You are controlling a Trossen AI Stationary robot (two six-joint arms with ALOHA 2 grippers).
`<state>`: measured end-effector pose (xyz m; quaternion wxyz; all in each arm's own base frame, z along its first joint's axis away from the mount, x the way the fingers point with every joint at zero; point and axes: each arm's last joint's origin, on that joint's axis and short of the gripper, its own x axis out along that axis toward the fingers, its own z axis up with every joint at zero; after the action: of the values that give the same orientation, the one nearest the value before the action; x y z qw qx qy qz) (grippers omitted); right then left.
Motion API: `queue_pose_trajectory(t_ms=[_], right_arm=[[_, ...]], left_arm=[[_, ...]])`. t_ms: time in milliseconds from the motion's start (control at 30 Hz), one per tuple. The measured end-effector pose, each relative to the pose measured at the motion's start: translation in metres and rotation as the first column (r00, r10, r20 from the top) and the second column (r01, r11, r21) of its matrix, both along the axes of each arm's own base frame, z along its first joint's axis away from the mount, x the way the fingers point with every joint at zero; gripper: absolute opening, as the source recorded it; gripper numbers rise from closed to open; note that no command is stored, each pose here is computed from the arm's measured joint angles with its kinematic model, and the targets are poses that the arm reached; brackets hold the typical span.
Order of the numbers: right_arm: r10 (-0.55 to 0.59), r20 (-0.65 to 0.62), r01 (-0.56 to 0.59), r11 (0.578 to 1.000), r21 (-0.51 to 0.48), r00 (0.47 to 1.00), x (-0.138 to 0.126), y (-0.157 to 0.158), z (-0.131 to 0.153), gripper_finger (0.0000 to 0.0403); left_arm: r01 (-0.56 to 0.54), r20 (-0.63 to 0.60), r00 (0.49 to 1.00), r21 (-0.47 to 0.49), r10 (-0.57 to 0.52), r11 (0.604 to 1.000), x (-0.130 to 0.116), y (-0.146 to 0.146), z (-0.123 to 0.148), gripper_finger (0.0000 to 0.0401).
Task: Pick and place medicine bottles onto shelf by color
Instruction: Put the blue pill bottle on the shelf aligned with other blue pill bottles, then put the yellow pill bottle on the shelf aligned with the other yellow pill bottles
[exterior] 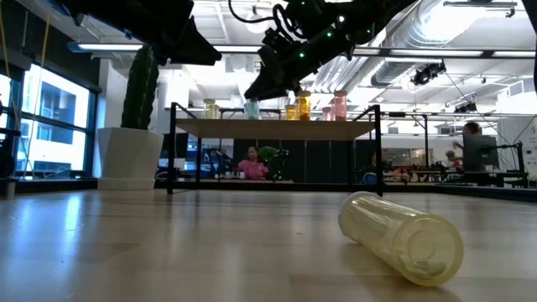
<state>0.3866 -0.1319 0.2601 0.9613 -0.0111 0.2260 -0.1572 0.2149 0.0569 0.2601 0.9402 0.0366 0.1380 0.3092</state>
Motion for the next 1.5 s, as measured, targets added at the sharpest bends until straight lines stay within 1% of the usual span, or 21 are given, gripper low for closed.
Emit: queue_pose_trajectory(t_ms=[200, 367, 533, 700, 900, 1000, 1167, 1267, 1400, 1500], right_arm=[[0.007, -0.005, -0.007, 1.000, -0.014, 1.000, 0.000, 0.000, 0.000, 0.0171], [0.007, -0.005, -0.007, 1.000, -0.016, 1.000, 0.000, 0.000, 0.000, 0.0188], [0.007, 0.013, -0.007, 1.000, -0.022, 1.000, 0.002, -0.001, 0.007, 0.0190], [0.007, 0.003, -0.007, 1.000, -0.019, 1.000, 0.003, -0.001, 0.015, 0.0190], [0.010, -0.057, -0.010, 1.000, 0.002, 0.998, 0.004, 0.000, 0.031, 0.0190], [0.021, -0.107, -0.020, 1.000, 0.012, 0.994, 0.003, 0.003, 0.040, 0.0190], [0.071, -0.203, -0.073, 0.997, -0.003, 0.977, 0.001, 0.012, 0.052, 0.0190], [0.095, -0.263, -0.093, 0.995, 0.019, 0.960, -0.003, 0.022, 0.054, 0.0190], [0.117, -0.289, -0.108, 0.993, 0.048, 0.950, -0.014, 0.037, 0.057, 0.0190], [0.133, -0.306, -0.114, 0.990, 0.079, 0.943, -0.020, 0.050, 0.054, 0.0190]], left_arm=[[0.000, 0.000, 1.000, 0.000, 0.000, 1.000, 0.000, 0.000, 0.000, 0.0184], [0.000, 0.000, 1.000, 0.000, 0.000, 1.000, 0.000, 0.000, 0.000, 0.0184], [0.000, 0.000, 1.000, 0.000, 0.000, 1.000, 0.000, 0.000, 0.000, 0.0184], [0.000, 0.000, 1.000, 0.000, 0.000, 1.000, 0.000, 0.000, 0.000, 0.0184], [0.001, 0.000, 1.000, 0.001, -0.001, 1.000, 0.000, 0.000, 0.000, 0.0184], [0.001, -0.002, 1.000, 0.002, -0.001, 1.000, 0.000, 0.000, 0.000, 0.0184], [0.003, 0.002, 1.000, -0.003, -0.003, 1.000, 0.000, -0.001, 0.000, 0.0184], [0.013, 0.000, 1.000, -0.007, -0.013, 1.000, 0.001, -0.003, 0.000, 0.0184], [0.035, -0.009, 0.999, -0.008, -0.036, 0.999, 0.002, -0.008, -0.001, 0.0184], [0.051, -0.018, 0.998, -0.011, -0.052, 0.999, 0.002, -0.011, -0.002, 0.0184]])
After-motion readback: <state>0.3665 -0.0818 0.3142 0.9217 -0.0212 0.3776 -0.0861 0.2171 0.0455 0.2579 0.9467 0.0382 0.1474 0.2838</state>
